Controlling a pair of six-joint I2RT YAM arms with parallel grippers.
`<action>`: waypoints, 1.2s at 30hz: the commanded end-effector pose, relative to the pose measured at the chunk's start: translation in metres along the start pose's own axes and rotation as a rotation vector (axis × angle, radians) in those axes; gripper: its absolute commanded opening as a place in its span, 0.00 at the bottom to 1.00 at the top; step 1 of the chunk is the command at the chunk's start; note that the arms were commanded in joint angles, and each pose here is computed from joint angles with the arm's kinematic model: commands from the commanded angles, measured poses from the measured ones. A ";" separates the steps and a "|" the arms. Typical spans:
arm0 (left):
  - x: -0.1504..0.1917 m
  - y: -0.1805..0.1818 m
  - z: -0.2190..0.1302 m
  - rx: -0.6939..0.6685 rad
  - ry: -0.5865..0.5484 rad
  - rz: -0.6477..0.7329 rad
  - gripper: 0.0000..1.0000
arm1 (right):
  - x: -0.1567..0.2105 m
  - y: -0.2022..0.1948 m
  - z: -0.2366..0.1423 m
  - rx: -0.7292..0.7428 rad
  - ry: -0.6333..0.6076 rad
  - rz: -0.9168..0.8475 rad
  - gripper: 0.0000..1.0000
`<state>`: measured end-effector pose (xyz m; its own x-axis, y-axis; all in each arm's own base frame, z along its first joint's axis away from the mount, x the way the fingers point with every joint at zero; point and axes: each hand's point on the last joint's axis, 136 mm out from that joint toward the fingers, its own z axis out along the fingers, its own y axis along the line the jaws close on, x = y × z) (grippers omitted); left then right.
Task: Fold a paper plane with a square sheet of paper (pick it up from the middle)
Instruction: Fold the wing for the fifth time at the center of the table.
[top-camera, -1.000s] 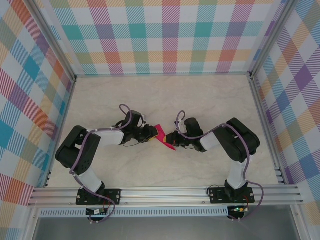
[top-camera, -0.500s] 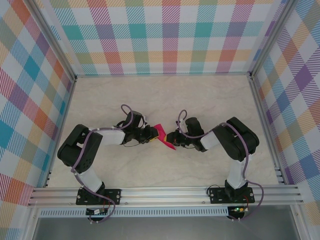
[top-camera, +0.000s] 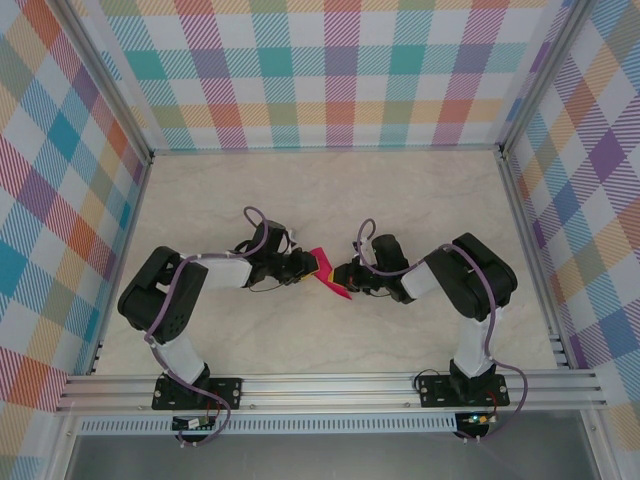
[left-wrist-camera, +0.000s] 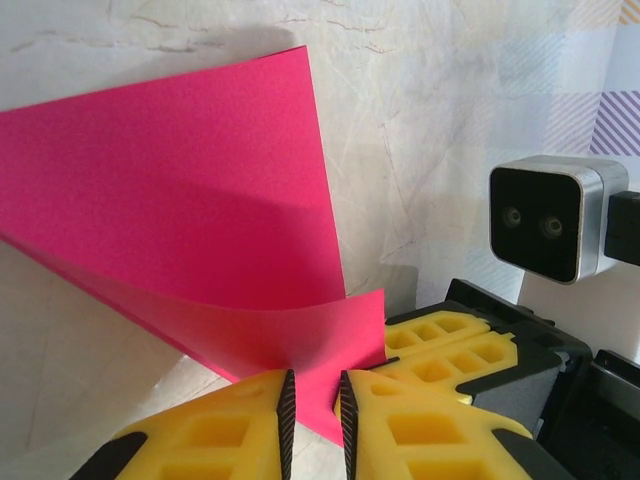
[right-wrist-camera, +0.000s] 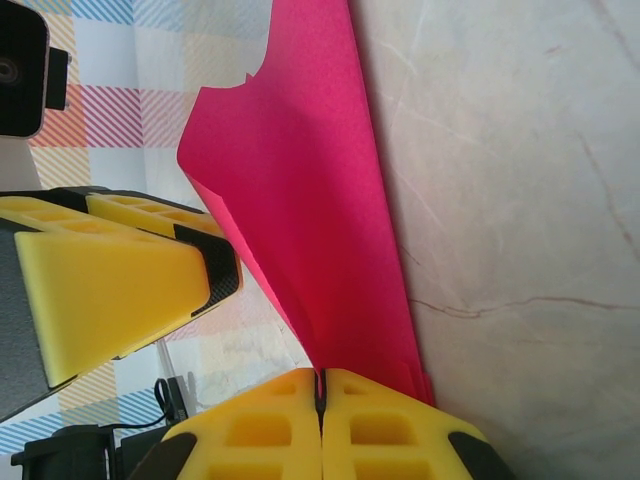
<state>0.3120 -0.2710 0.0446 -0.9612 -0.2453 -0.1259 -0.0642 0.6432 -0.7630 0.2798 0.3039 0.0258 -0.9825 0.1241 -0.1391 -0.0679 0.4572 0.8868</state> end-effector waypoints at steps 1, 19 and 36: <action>-0.005 -0.011 0.006 0.023 -0.011 0.054 0.21 | 0.000 -0.011 0.002 0.020 0.008 0.038 0.05; -0.008 0.000 0.017 -0.012 -0.004 0.042 0.19 | 0.002 -0.014 0.003 0.031 0.028 0.049 0.13; -0.005 0.013 0.020 -0.061 0.010 0.022 0.18 | 0.003 -0.013 0.004 0.044 0.048 0.047 0.14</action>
<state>0.3213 -0.2738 0.0283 -0.9624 -0.2409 -0.1255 -0.0692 0.6641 -0.7444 0.2807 0.3071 0.0286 -0.9885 0.1076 -0.1062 -0.0472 0.4477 0.8930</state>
